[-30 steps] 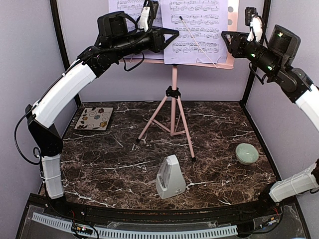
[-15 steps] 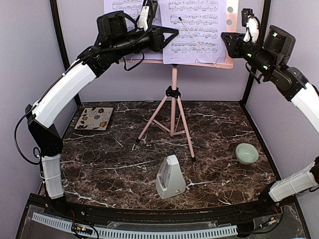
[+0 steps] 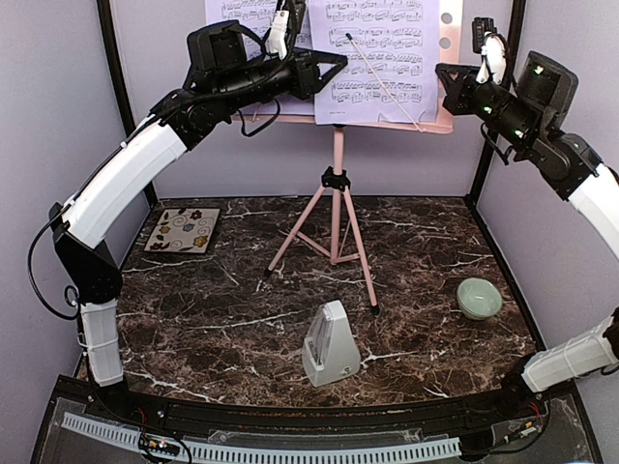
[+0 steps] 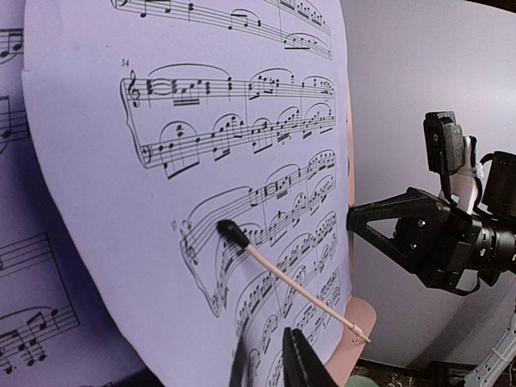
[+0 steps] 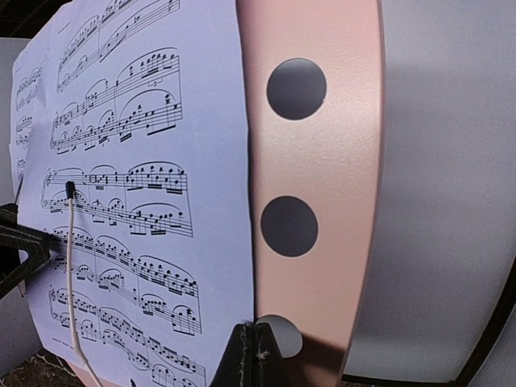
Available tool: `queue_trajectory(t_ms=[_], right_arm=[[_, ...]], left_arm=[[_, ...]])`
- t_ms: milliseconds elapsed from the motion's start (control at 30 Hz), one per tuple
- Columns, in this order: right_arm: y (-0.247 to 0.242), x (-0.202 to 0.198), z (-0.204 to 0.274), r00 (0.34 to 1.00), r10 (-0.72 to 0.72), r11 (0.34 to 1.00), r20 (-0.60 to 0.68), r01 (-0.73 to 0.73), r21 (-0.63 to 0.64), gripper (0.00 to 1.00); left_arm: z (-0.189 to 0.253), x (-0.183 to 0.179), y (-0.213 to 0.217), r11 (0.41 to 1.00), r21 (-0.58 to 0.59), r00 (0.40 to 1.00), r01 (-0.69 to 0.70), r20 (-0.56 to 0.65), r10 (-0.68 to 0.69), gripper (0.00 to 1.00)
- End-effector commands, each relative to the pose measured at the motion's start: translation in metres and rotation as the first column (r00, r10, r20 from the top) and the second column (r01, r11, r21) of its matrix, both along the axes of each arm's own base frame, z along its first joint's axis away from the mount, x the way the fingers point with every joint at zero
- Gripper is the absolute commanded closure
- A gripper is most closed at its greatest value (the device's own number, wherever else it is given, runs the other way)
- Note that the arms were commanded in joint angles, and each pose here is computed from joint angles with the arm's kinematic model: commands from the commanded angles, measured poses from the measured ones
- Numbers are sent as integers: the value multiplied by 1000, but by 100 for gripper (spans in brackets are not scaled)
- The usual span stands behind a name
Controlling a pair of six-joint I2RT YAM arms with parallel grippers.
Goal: Set up the instrument practice props
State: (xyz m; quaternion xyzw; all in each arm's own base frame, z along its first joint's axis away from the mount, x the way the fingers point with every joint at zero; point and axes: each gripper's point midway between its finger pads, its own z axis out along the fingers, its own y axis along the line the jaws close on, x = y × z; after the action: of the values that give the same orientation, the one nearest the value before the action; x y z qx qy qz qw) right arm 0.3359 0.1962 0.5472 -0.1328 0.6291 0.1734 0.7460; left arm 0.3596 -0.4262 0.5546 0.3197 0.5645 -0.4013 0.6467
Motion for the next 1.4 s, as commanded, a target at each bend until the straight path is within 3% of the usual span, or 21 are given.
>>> queue_trajectory(t_ms=[0, 233, 500, 633, 833, 1367], right_arm=[[-10, -11, 15, 998, -13, 1000, 54, 11, 28, 100], [-18, -14, 13, 997, -42, 999, 59, 40, 35, 100], [-7, -16, 12, 998, 28, 999, 59, -29, 27, 100], [-4, -14, 11, 998, 42, 999, 52, -43, 32, 82], [-4, -8, 11, 998, 30, 999, 52, -32, 37, 76], [6, -4, 12, 996, 72, 996, 58, -75, 55, 68]], left_arm=[[29, -10, 19, 999, -45, 999, -28, 45, 30, 71], [27, -11, 23, 998, -37, 999, -40, 30, 42, 67], [20, -13, 29, 998, -22, 998, -56, 9, 56, 67], [22, -15, 33, 997, -25, 998, -67, 11, 67, 68], [24, -17, 34, 998, -29, 998, -64, 18, 65, 70], [24, -14, 29, 998, -36, 998, -53, 22, 54, 100]])
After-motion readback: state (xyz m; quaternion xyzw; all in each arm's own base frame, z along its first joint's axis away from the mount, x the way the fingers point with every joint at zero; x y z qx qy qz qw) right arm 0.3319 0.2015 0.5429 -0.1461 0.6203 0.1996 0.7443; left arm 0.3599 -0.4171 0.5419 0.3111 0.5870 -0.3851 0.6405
